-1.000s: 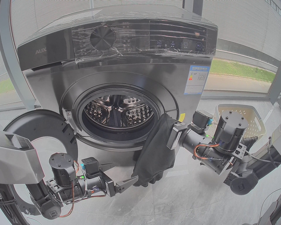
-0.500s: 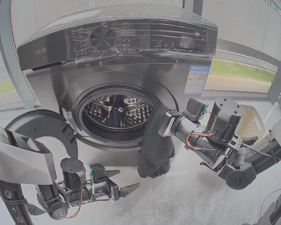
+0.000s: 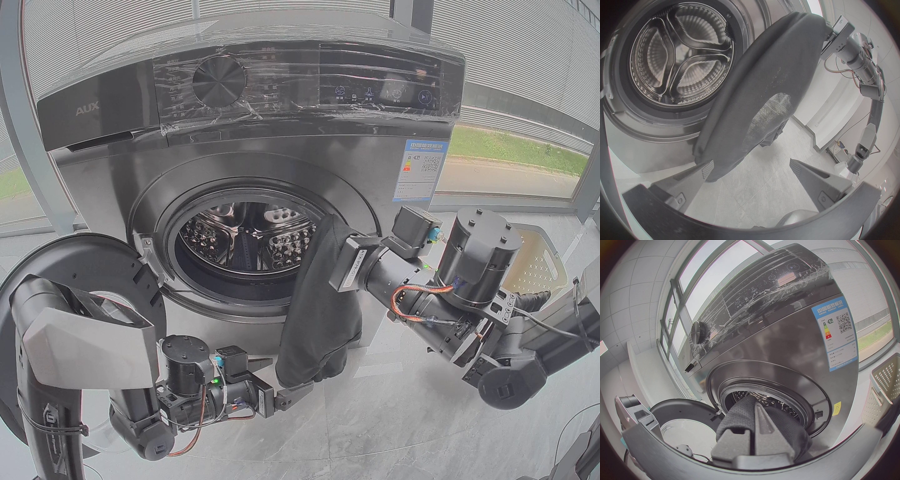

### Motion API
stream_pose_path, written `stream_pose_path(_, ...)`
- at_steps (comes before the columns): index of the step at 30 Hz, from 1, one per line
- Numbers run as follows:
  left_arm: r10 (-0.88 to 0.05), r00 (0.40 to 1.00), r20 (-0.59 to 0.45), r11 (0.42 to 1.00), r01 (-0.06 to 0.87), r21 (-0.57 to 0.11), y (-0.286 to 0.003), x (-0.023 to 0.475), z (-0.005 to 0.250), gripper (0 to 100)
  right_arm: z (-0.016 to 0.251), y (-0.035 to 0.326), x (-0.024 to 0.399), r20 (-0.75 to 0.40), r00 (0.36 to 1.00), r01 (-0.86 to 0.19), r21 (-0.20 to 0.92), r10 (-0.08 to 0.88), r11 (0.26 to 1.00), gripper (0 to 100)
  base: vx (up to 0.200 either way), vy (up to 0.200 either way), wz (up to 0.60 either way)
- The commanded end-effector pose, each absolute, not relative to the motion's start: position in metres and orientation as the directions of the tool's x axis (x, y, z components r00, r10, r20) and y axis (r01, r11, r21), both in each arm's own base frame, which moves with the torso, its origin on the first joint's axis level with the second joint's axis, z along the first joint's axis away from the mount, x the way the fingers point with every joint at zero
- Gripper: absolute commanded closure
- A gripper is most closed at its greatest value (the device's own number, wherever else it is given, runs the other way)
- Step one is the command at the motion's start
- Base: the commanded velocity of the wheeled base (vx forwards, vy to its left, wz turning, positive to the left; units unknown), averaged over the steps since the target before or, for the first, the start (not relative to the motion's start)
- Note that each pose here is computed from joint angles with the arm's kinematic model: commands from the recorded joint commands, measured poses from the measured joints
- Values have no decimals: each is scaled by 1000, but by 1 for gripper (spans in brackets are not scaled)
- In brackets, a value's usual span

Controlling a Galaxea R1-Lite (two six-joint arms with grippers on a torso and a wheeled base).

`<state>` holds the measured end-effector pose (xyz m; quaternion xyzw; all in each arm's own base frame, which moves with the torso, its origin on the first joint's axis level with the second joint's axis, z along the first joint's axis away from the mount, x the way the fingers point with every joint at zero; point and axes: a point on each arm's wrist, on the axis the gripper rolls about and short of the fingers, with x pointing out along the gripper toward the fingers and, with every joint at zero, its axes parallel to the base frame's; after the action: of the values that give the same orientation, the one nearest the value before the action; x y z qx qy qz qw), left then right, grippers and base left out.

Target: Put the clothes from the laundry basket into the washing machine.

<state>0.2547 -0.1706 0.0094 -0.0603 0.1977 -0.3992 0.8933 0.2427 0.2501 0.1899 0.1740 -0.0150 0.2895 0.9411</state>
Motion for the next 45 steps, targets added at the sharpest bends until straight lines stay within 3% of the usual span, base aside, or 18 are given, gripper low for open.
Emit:
stream_pose_path(1, -737, 600, -311, 674, 689, -268, -178, 266, -5, 0, 189, 251, 243, 126, 833, -549, 320, 539, 772, 100, 0, 0, 0)
stream_pose_path(12, -735, 627, -258, 677, 691, -253, -194, 297, -21, 0, 187, 254, 241, 123, 832, -548, 334, 541, 767, 100, 0, 0, 0)
stream_pose_path(17, -732, 638, -239, 680, 703, -208, -199, 308, -26, 0, 187, 256, 238, 129, 828, -553, 341, 545, 760, 100, 0, 0, 0)
stream_pose_path(27, -730, 651, -209, 683, 703, -198, -203, 315, -24, 0, 187, 258, 235, 139, 822, -563, 343, 552, 752, 100, 0, 0, 0)
stream_pose_path(34, -665, 724, -181, 747, 642, -175, -203, 331, -26, 0, 185, 259, 235, 133, 822, -562, 344, 554, 752, 100, 0, 0, 0)
stream_pose_path(45, -620, 763, -182, 784, 597, -167, -193, 337, -28, 0, 184, 258, 235, 127, 825, -556, 353, 551, 752, 100, 0, 0, 0)
